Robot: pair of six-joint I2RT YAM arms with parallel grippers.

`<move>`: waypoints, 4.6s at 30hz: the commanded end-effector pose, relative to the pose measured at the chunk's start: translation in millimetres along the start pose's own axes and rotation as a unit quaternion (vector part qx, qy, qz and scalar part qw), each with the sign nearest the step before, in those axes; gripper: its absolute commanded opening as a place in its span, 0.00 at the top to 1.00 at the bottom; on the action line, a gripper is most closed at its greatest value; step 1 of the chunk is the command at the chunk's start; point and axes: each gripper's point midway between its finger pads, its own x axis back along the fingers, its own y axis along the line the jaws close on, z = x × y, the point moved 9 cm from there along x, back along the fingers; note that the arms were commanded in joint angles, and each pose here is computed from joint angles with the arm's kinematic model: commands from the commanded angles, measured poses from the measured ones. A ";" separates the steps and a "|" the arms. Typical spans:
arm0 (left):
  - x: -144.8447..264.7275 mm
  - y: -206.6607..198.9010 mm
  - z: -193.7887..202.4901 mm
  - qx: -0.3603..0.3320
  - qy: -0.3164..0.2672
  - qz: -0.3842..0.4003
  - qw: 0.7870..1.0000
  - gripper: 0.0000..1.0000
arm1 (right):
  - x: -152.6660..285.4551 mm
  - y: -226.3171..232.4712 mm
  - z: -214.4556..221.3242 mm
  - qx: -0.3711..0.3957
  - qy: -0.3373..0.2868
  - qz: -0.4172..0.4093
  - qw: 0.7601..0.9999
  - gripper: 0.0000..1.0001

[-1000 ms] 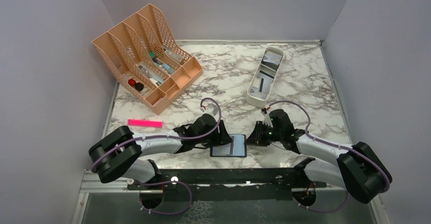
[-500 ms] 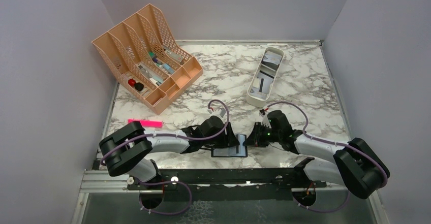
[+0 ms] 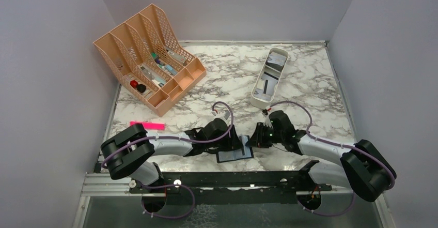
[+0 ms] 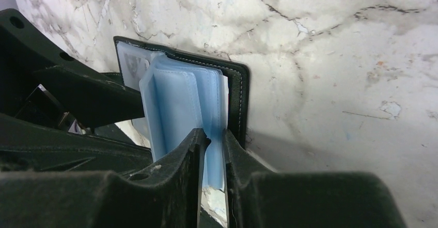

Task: Put the credit cards into the card holder
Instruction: Insert the credit card into the card holder, then turn over the card slot in the card holder, then pick up the credit card from the storage box.

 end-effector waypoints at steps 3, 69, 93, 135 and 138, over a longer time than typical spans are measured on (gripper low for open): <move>-1.0 -14.9 -0.9 -0.010 0.005 0.047 0.999 0.48 | -0.3 15.1 -4.6 0.025 -0.010 0.023 0.999 0.74; 49.3 56.2 -0.4 -0.082 -0.070 -0.151 0.983 0.69 | 29.2 91.6 -177.0 0.340 -0.169 0.203 0.902 0.52; 141.9 -19.8 -75.1 -0.198 -0.255 -0.095 0.942 0.46 | 25.4 -46.2 -368.5 0.518 -0.121 0.367 0.763 0.52; 166.3 -11.1 -74.9 -0.192 -0.301 -0.096 0.929 0.41 | -15.3 -83.2 -378.6 0.625 -0.089 0.358 0.688 0.81; 167.1 -10.8 -74.1 -0.190 -0.301 -0.093 0.930 0.41 | -12.5 -78.9 -376.0 0.621 -0.091 0.350 0.695 0.85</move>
